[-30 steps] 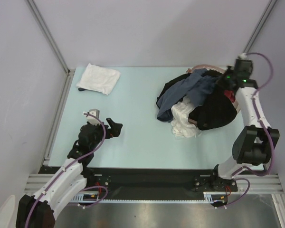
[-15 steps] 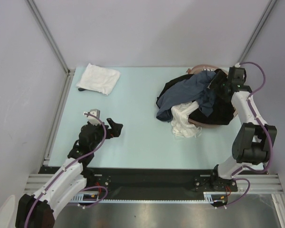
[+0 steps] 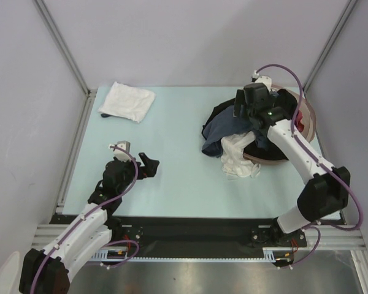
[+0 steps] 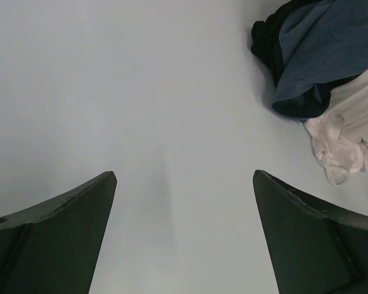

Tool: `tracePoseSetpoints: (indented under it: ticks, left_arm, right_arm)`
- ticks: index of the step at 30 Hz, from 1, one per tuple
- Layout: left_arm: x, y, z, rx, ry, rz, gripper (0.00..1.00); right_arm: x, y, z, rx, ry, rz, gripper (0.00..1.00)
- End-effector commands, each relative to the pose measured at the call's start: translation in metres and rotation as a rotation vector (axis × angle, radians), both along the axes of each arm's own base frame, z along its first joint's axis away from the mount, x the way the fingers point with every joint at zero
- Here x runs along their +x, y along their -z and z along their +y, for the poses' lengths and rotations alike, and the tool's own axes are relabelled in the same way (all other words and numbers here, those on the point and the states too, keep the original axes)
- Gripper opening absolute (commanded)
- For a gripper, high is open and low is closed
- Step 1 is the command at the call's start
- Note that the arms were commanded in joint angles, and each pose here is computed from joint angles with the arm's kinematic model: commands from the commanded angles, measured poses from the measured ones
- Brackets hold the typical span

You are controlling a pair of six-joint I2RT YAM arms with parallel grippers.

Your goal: Fold and stack the tank tops

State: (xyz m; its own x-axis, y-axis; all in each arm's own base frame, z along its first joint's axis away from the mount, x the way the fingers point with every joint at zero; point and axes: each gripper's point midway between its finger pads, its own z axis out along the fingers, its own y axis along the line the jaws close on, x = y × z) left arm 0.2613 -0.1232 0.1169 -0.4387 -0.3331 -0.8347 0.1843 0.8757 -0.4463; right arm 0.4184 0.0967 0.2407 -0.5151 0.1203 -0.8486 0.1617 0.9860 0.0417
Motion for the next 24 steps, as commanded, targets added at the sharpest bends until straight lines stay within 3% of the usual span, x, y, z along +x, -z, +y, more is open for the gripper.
tracePoseSetpoints:
  ticks: [1,5,8,11,12,14,19,24]
  left_arm:
    - [0.010,-0.030,-0.004,-0.003,0.009,-0.087,1.00]
    - [0.009,-0.030,-0.005,-0.001,0.011,-0.084,1.00]
    - [0.009,-0.030,-0.005,-0.002,0.014,-0.086,1.00]
    - [0.009,-0.030,-0.006,0.002,0.017,-0.085,1.00]
    - [0.009,-0.030,-0.006,0.000,0.016,-0.085,1.00]
    - [0.009,-0.030,-0.006,0.000,0.016,-0.085,1.00]
    - [0.010,-0.030,-0.007,0.001,0.018,-0.083,1.00]
    - [0.010,-0.030,-0.003,0.006,-0.005,-0.087,1.00]
  right_arm:
    - [0.014,0.022,0.005,-0.052,0.010,0.061,0.92]
    - [0.034,0.051,0.028,-0.027,-0.044,0.138,0.87]
    - [0.038,0.063,0.038,-0.013,-0.068,0.168,0.74]
    - [0.041,0.062,0.044,-0.001,-0.085,0.174,0.47]
    - [0.042,0.057,0.045,0.002,-0.086,0.166,0.24]
    - [0.041,0.039,0.047,0.012,-0.098,0.138,0.00]
    - [0.020,-0.066,0.078,0.007,-0.204,-0.058,0.00]
    - [-0.053,-0.209,0.140,0.106,-0.473,-0.378,0.00]
